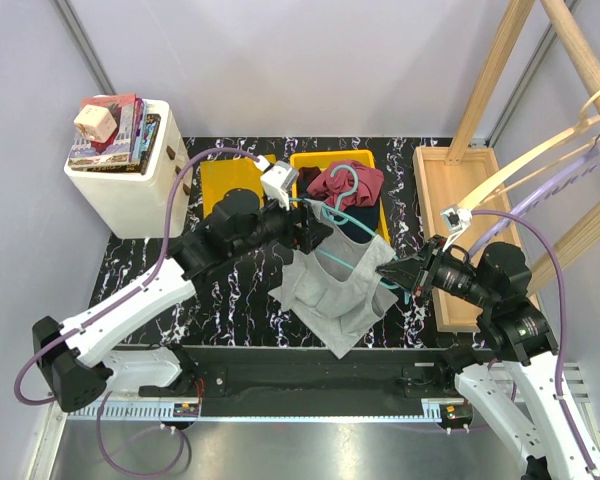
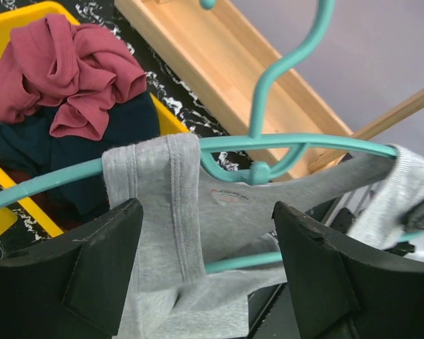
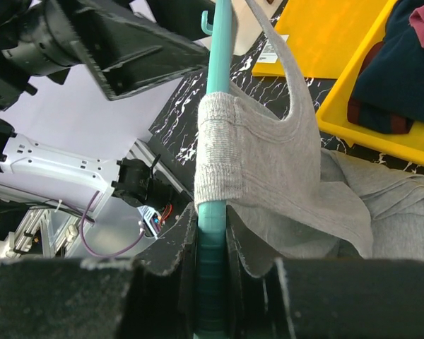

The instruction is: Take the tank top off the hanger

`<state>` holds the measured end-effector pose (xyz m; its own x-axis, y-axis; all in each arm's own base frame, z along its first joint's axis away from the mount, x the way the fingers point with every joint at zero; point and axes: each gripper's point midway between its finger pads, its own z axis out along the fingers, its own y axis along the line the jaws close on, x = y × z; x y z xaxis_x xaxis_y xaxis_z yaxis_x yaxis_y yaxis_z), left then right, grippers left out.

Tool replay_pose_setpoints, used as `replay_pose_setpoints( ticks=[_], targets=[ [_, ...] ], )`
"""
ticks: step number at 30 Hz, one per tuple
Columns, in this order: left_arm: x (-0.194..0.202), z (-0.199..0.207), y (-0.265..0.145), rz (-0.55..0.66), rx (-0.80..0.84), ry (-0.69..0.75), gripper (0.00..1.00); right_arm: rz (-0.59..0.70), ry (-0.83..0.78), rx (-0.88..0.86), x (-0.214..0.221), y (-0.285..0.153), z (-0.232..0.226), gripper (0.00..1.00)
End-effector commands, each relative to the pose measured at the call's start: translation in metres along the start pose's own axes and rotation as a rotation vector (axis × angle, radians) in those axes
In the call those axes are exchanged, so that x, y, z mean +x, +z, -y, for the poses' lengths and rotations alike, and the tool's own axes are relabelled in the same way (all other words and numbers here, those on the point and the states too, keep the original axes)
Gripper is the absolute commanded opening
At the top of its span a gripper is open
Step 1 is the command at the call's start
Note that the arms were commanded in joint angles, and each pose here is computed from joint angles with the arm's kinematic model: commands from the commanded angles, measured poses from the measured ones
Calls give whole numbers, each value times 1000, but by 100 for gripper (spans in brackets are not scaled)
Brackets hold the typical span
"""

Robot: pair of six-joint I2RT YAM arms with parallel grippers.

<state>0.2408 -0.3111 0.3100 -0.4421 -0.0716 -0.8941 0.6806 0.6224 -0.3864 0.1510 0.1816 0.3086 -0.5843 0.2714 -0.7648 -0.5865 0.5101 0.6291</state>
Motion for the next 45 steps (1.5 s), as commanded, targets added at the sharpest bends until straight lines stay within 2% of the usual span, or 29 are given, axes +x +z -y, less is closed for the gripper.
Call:
replay_pose_setpoints(
  ticks=[1, 7, 10, 11, 12, 14, 15, 16, 17, 22, 23, 24, 25, 26, 28, 29, 38, 45],
  targets=[
    [-29, 1, 4, 78, -23, 61, 76, 20, -38, -63, -7, -5, -17, 0],
    [-36, -19, 4, 75, -137, 123, 63, 7, -33, -71, 2, -12, -20, 0],
    [-41, -30, 2, 71, -195, 157, 49, 5, -32, -66, 5, -15, -20, 0],
    [-41, -31, 1, 68, -209, 166, 44, 0, -29, -66, 7, -16, -20, 0],
    [-43, -37, -2, 64, -245, 174, 34, 4, -30, -63, 7, -18, -21, 0],
    [-47, -40, -7, 72, -269, 188, 23, 2, -31, -64, 8, -20, -22, 0],
    [-48, -41, -9, 75, -276, 192, 9, 1, -32, -65, 10, -22, -23, 0],
    [-51, -40, -11, 81, -274, 195, 3, 0, -31, -61, 11, -23, -22, 0],
    [-56, -38, -17, 99, -272, 192, 0, -2, -29, -52, 12, -23, -20, 0],
    [-61, -21, -33, 132, -194, 165, 0, -11, -19, -24, 18, -24, -13, 0],
    [-59, -14, -37, 131, -156, 160, 2, -11, -19, -26, 18, -24, -13, 0],
    [-57, -9, -39, 130, -129, 148, 11, -9, -20, -25, 18, -24, -13, 0],
    [-57, -4, -43, 135, -98, 142, 42, -9, -19, -23, 18, -24, -13, 0],
    [-48, 0, -41, 121, -64, 134, 58, -6, -20, -23, 18, -25, -13, 0],
    [-41, 5, -44, 117, -26, 110, 81, -5, -25, -28, 17, -25, -15, 0],
    [-32, 6, -42, 100, -11, 105, 84, -6, -24, -27, 16, -25, -15, 0],
    [3, 4, -23, 4, 22, 51, 77, 6, -29, -41, 11, -28, -22, 0],
    [9, -15, 1, -26, -60, 82, 77, 11, -31, -48, 10, -32, -27, 0]
  ],
)
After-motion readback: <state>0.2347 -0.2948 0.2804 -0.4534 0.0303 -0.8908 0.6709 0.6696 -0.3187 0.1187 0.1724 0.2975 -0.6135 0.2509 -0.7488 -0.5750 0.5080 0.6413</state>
